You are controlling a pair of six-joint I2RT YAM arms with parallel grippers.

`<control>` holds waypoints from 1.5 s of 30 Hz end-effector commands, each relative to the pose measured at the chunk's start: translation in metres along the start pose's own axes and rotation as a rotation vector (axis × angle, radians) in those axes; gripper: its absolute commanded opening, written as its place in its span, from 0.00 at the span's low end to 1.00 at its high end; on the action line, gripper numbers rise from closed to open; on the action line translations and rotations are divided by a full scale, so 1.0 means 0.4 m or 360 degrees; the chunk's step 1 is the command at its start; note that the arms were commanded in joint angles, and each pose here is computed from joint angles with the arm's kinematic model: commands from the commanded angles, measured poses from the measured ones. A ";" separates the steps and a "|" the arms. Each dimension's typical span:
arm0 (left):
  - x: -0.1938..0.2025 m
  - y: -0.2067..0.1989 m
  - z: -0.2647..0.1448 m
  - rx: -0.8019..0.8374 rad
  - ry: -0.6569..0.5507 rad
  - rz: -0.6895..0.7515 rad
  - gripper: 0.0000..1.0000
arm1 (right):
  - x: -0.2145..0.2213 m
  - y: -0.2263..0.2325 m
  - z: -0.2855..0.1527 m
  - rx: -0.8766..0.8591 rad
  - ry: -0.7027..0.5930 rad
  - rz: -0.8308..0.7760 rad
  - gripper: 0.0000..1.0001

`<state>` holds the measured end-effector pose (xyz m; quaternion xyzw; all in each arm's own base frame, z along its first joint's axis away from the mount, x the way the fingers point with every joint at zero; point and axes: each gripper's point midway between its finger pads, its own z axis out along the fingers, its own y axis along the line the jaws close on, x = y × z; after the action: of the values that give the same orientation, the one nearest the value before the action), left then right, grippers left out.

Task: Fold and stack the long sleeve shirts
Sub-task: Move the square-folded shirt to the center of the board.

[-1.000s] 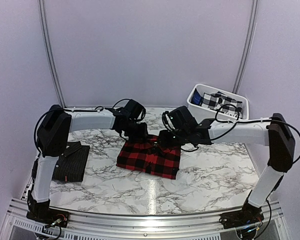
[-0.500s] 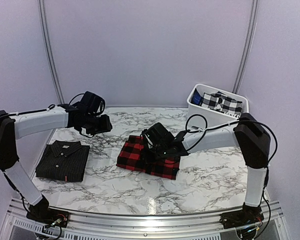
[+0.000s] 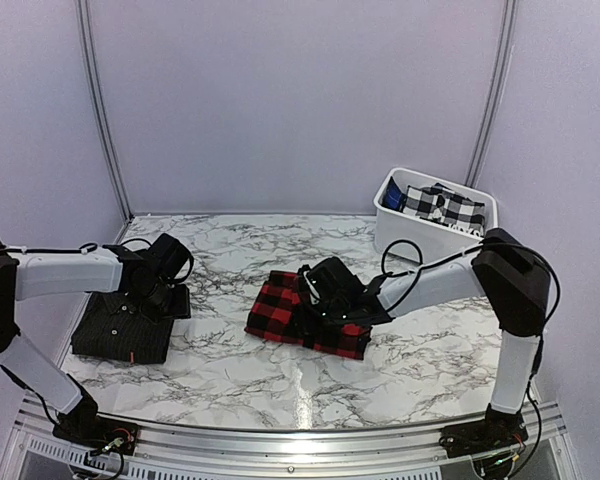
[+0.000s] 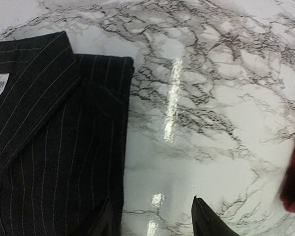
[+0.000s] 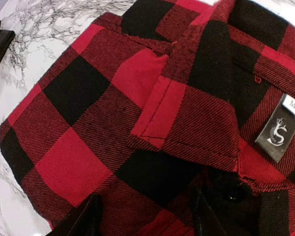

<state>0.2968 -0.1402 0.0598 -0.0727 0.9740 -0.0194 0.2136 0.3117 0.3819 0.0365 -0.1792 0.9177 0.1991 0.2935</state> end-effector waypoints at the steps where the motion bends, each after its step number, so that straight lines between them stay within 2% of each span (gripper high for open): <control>1: 0.030 0.064 -0.001 -0.0204 0.0003 -0.0023 0.58 | 0.077 -0.138 -0.037 0.0197 0.0136 0.0071 0.62; 8: 0.007 0.064 0.042 -0.0325 0.0004 0.0031 0.56 | 0.092 -0.216 -0.101 0.0267 0.0120 0.0115 0.62; 14: -0.004 0.079 0.090 -0.0478 0.0013 0.0108 0.49 | 0.092 -0.235 -0.153 0.0278 0.0083 0.0122 0.62; 19: -0.005 0.103 0.116 -0.0602 0.0006 0.0148 0.34 | 0.066 -0.220 -0.193 0.0231 0.0018 0.0128 0.62; 26: 0.004 0.103 0.140 -0.0638 0.0038 0.0191 0.01 | -0.008 -0.182 -0.255 0.0152 -0.0106 0.0108 0.68; 32: -0.025 -0.042 0.111 -0.0402 -0.0019 0.0299 0.00 | -0.060 -0.182 -0.299 0.0129 -0.0222 0.0127 0.78; 45: -0.096 -0.434 0.146 0.0121 -0.0041 0.0602 0.00 | -0.036 -0.282 -0.355 0.0224 -0.0266 0.0245 0.80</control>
<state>0.3673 -0.2680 0.0378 0.0748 0.9688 0.0296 0.2346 0.3084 0.2401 0.1255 -0.0866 0.9079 0.1839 0.3667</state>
